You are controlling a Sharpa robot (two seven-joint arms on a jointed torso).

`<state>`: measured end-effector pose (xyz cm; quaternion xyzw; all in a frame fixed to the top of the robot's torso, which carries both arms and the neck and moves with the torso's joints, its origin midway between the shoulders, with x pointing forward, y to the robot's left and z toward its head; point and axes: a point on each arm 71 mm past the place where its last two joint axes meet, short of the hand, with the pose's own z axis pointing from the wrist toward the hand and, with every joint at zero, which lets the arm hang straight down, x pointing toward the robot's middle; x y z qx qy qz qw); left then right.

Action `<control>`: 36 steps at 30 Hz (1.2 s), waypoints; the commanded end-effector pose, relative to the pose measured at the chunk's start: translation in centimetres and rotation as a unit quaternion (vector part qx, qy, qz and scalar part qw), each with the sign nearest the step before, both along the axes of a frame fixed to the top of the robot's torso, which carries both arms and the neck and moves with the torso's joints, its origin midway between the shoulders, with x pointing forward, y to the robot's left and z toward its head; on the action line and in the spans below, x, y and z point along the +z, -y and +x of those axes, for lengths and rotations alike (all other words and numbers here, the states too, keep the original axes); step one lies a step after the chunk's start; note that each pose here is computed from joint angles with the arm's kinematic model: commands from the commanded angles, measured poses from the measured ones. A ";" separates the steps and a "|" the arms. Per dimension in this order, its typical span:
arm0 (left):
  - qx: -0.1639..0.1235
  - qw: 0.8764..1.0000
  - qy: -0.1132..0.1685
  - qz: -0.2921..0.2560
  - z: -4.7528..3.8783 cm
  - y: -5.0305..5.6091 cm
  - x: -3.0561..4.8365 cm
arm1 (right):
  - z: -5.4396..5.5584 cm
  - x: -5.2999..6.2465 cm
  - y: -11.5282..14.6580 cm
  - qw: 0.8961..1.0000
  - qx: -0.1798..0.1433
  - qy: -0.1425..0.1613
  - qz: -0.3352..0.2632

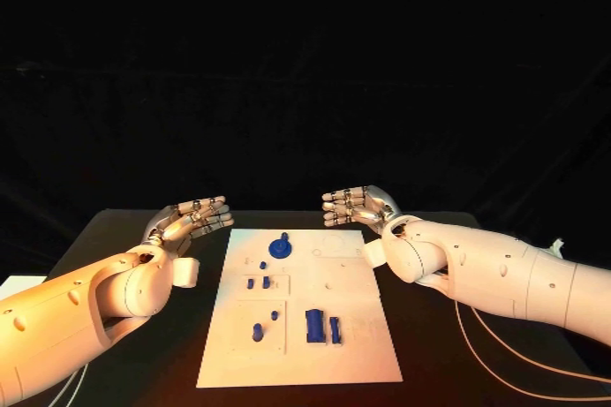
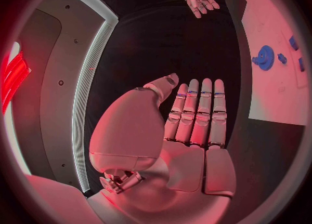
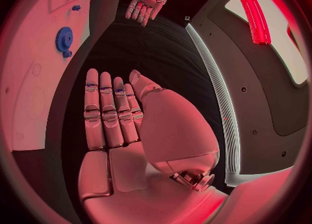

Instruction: Assemble the parts on the task board

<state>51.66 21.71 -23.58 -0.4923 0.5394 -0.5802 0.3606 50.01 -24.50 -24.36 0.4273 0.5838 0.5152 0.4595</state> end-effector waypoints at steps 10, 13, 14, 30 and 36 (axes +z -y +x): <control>0.039 0.999 0.011 0.025 -1.55 0.8 0.12 | -1.4 1.0 -2.4 0.999 -0.041 0.015 0.032; 0.060 0.997 0.018 0.038 -2.42 1.2 0.28 | -2.1 1.4 -3.4 0.997 -0.061 0.018 0.043; 0.067 0.997 0.021 0.043 -2.76 1.4 0.35 | -2.4 1.5 -3.7 0.997 -0.067 0.018 0.046; 0.125 0.988 0.045 0.081 -5.49 2.5 1.16 | -3.8 1.9 -5.3 0.994 -0.098 0.017 0.055; 0.125 0.988 0.045 0.081 -5.49 2.5 1.16 | -3.8 1.9 -5.3 0.994 -0.098 0.017 0.055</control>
